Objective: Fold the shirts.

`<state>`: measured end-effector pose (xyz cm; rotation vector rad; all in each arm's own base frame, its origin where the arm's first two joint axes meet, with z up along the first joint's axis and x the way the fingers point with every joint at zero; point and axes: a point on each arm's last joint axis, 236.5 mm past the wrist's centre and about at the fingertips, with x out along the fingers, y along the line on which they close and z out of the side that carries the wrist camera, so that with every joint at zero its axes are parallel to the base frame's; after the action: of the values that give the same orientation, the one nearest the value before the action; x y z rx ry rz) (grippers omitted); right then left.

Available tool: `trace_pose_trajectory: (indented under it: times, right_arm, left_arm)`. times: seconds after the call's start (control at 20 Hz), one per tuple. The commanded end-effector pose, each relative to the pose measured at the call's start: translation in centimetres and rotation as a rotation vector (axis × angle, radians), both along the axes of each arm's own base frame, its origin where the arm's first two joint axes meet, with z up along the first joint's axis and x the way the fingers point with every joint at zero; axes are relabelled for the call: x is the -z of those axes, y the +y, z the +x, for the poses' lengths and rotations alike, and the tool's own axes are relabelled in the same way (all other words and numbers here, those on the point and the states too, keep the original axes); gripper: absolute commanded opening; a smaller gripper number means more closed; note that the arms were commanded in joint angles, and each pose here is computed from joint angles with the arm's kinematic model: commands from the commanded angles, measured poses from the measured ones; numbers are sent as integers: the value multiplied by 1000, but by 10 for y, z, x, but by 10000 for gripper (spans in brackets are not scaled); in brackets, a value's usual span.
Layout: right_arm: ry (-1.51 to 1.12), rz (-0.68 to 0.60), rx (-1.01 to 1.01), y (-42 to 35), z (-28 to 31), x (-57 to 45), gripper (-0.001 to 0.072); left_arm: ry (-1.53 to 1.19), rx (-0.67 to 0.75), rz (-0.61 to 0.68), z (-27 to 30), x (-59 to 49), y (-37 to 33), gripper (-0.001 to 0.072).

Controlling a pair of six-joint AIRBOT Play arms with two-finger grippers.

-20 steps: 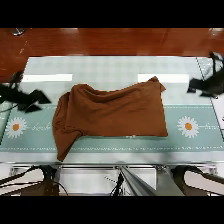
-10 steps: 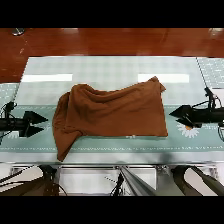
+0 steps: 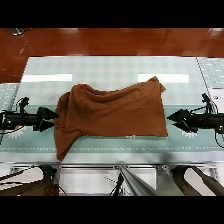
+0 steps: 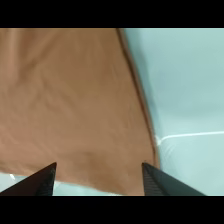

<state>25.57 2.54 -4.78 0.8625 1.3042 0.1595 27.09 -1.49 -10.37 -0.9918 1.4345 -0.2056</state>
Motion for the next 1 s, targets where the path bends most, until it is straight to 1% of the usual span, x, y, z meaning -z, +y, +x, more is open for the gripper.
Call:
trace_pose_trajectory:
  times: [0.0,0.1,0.15,0.25,0.35,0.45,0.5,0.65,0.85,0.9,0.95]
  right_arm:
    - [31,-46,42,-24,-9,8,615]
    - [142,-118,18,-40,-37,25,615]
    - [204,-126,34,-41,-49,32,615]
    - [238,-63,36,-23,-59,38,615]
    - [251,-35,-12,-2,-66,44,615]
    - [231,-59,-55,9,-62,47,615]
    - [200,-58,-47,13,-52,47,615]
    - [122,-39,-24,27,-26,47,615]
    - [165,14,-73,59,-24,61,606]
    - [155,19,-102,66,-23,62,484]
    - [131,20,-143,70,-19,60,189]
  left_arm:
    - [-12,43,3,3,2,-9,27]
    - [-13,52,-7,3,-2,-10,19]
    - [-16,52,-6,4,-3,-9,19]
    - [-17,52,-4,4,-3,-9,19]
    - [-17,52,-4,4,-3,-9,19]
    - [-17,51,-4,4,-3,-9,19]
    - [-17,51,-3,4,-3,-9,19]
    - [-19,48,1,5,-2,-8,19]
    - [-18,49,-2,5,-2,-9,20]
    - [-20,46,-9,6,-4,-10,19]
    - [-19,49,-18,5,-5,-11,19]
